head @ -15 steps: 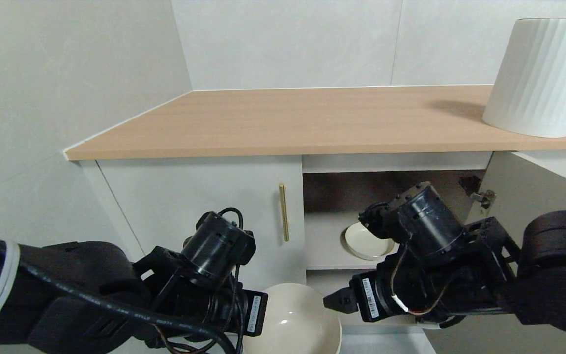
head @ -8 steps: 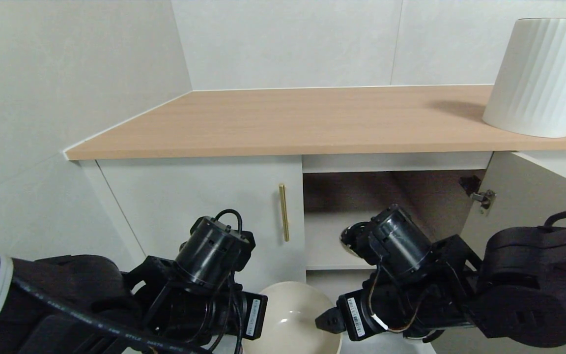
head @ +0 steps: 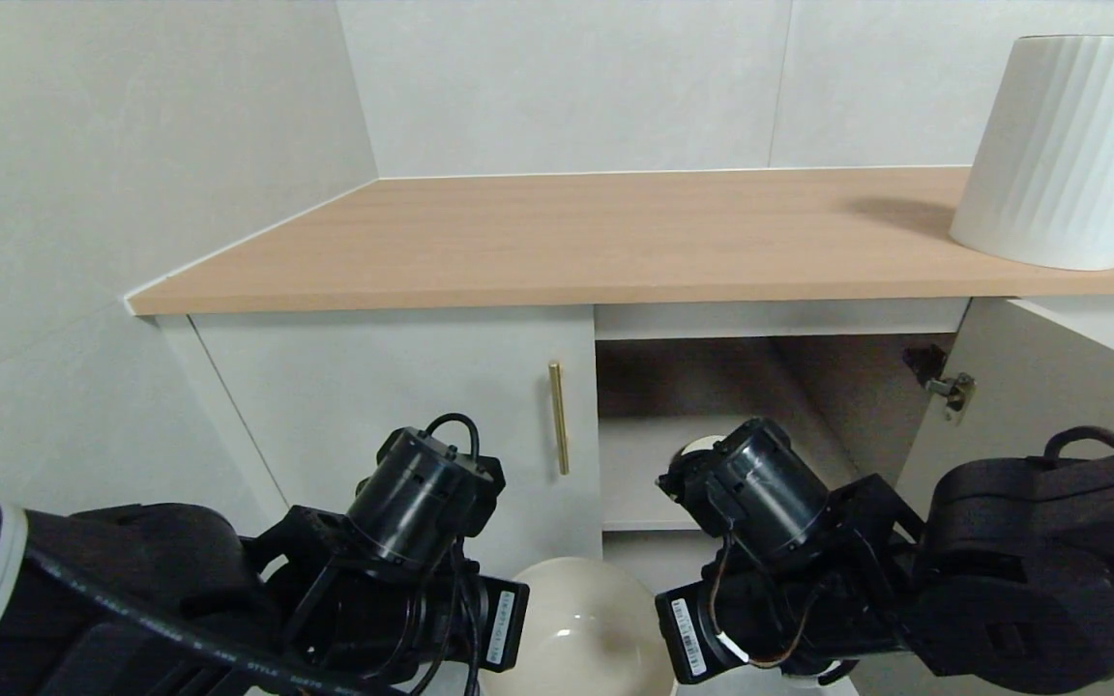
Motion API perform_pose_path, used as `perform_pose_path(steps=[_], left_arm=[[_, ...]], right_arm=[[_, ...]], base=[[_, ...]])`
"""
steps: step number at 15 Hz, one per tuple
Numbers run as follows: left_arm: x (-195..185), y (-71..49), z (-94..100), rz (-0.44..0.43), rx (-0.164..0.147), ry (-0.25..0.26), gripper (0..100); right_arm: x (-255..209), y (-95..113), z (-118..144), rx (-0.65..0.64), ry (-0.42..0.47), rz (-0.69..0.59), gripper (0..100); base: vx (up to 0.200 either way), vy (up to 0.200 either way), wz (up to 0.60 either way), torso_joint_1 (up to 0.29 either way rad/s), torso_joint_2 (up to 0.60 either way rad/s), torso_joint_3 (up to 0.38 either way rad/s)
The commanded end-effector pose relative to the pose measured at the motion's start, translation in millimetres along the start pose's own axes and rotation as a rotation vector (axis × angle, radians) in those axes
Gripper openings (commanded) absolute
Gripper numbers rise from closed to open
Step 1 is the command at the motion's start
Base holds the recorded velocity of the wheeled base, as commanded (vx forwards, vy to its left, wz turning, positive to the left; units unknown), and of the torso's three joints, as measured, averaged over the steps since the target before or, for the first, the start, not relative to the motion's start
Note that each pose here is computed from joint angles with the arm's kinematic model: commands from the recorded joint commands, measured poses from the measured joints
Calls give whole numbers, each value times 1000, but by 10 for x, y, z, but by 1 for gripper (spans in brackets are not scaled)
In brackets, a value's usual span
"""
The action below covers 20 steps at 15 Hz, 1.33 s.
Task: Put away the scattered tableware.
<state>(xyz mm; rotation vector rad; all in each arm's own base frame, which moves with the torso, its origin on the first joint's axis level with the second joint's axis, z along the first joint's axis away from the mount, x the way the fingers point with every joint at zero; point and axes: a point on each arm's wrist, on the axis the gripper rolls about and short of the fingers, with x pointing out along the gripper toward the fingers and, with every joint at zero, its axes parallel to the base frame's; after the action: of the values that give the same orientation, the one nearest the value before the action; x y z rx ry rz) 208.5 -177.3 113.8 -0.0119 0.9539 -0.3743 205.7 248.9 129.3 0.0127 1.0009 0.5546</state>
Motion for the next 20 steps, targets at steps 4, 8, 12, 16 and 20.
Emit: perform_pose_path(steps=[4, 8, 12, 16, 20], left_arm=[[-7, -1, 2, 0, -1, -3, 0], [-7, -1, 2, -1, -1, -2, 0], [-7, -1, 2, -1, -1, -2, 0], [-8, -2, 6, -1, -1, -4, 0], [-34, -1, 9, -4, -1, -11, 0]], right_arm=[[8, -3, 0, 4, 2, -4, 0], [17, 4, 13, 9, -2, -2, 0], [-10, 20, 45, 30, -16, 5, 100], [-36, 28, 51, 33, -23, 12, 100], [37, 22, 35, 33, -7, 3, 100]], base=[[0, 0, 0, 0, 0, 0], [0, 0, 0, 0, 0, 0], [0, 0, 0, 0, 0, 0], [0, 0, 0, 0, 0, 0], [0, 0, 0, 0, 0, 0]])
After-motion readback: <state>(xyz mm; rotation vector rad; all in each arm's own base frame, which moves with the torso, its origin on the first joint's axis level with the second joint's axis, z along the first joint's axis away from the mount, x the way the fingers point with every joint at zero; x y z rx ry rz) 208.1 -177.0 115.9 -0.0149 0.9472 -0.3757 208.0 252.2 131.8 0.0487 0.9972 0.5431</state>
